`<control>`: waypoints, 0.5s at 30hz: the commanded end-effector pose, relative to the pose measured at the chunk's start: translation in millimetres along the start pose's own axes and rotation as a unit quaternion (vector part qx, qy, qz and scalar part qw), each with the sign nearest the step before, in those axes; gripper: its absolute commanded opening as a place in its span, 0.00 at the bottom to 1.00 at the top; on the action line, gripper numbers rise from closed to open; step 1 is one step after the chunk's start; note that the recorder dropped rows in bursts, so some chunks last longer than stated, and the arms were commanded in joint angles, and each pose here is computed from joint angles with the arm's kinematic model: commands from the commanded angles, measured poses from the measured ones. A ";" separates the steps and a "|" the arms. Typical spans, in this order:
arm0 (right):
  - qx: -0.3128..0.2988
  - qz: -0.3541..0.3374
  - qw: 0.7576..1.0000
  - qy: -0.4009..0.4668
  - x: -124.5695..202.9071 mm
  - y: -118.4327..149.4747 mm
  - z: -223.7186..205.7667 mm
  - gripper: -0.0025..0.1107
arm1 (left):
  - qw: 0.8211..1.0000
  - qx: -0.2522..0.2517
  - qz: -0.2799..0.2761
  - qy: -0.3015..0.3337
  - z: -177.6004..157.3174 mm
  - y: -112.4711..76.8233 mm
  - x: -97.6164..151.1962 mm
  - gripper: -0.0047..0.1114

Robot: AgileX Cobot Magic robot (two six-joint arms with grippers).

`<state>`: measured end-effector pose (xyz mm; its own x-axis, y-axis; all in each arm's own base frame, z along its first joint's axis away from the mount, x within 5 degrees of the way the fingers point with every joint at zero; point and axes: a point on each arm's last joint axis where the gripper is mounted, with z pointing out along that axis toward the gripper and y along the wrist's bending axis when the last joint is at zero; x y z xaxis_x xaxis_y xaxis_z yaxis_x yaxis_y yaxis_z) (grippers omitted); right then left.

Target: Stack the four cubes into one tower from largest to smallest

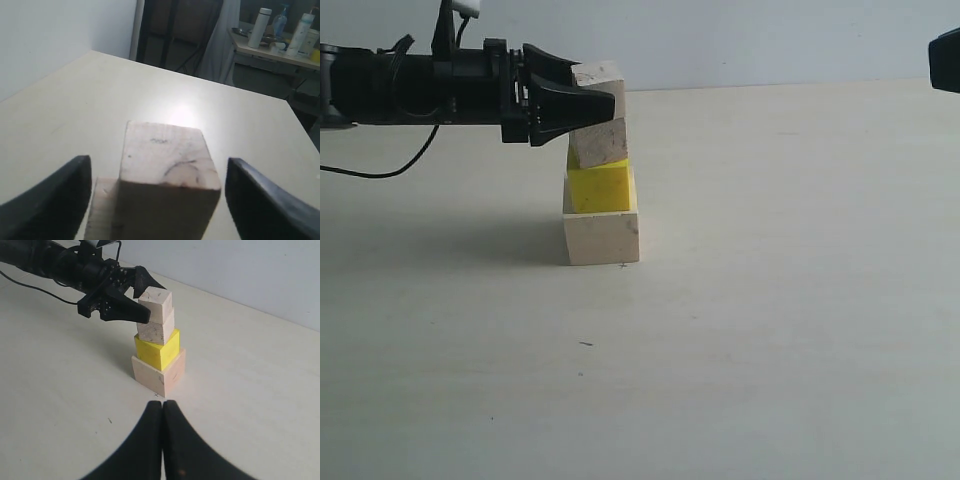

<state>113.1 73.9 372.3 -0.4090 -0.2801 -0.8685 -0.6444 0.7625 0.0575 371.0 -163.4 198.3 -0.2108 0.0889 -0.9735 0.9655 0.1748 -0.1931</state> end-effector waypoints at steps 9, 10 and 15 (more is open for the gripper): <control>-0.004 0.003 1.000 0.000 1.5 1.2 -1.7 0.02 | 1.000 -0.004 0.011 -0.017 -0.9 -4.2 -13.9 0.70; -0.004 0.003 1.000 0.001 1.6 1.3 -1.7 0.02 | 1.000 -0.005 0.015 -0.018 -1.4 -5.3 -16.4 0.70; -0.004 0.003 1.000 0.001 1.6 1.3 -1.7 0.02 | 0.999 -0.022 0.024 -0.024 -18.0 -3.4 -29.3 0.70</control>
<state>112.2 74.4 371.6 -0.4183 -0.2821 -0.8634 -0.6489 0.7579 0.0668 369.5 -158.3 217.8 -0.1671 0.0715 -0.9833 0.9701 0.1901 -0.1510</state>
